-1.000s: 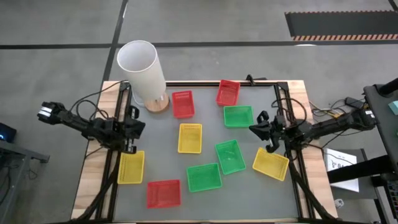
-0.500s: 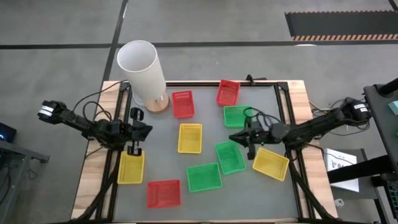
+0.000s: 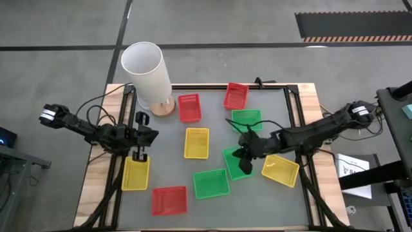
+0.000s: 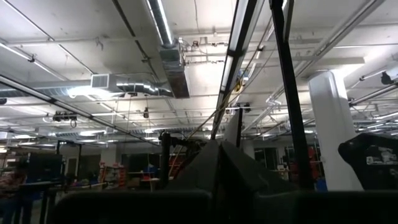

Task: Stack baskets by color
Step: Stack the middle green basket on the top green basket

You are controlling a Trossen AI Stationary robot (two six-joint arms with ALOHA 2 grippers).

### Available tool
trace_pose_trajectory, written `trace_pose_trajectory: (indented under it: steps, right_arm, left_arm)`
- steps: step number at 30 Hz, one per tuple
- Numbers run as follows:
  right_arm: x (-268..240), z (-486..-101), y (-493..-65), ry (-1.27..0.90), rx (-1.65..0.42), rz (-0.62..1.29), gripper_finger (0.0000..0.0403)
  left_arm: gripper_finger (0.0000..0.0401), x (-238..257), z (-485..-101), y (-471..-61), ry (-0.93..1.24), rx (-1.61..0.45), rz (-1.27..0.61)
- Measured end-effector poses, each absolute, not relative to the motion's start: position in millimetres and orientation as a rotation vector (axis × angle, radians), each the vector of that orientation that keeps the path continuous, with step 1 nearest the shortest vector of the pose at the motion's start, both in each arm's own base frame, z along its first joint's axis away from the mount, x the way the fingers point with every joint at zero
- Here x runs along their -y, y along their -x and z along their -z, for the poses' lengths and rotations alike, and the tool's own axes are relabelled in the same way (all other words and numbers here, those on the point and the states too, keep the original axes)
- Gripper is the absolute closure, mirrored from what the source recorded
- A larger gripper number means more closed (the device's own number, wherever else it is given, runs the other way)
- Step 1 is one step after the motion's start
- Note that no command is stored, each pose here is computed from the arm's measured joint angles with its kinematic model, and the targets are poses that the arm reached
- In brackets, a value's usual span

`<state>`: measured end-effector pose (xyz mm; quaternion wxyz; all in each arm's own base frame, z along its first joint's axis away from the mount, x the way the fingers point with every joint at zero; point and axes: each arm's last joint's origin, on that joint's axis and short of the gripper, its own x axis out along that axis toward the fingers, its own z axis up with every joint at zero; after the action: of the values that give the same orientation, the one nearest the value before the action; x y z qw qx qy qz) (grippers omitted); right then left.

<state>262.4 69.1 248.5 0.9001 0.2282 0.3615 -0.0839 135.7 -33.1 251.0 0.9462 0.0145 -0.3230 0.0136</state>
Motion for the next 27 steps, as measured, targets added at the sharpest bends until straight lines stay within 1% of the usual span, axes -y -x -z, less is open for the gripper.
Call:
trace_pose_trajectory:
  steps: [5,10,16,22,27]
  right_arm:
    - [-74,-253,-276,-0.618,-0.918,0.331,0.0394]
    - [-81,-258,-294,-0.651,-1.094,0.395,0.0384]
    - [-89,-258,-320,-0.617,-1.205,0.475,0.0331]
    - [-96,-242,-343,-0.598,-1.256,0.51,0.0272]
    - [-97,-226,-353,-0.587,-1.287,0.538,0.0243]
  left_arm:
    - [0.0401,33,-251,-136,-0.03,0.656,-0.028]
    - [0.0401,33,-251,-136,-0.03,0.656,-0.028]
    - [0.0401,33,-250,-136,-0.031,0.651,-0.027]
    - [0.0401,33,-249,-137,-0.032,0.648,-0.026]
    - [0.0401,34,-248,-137,-0.035,0.64,-0.026]
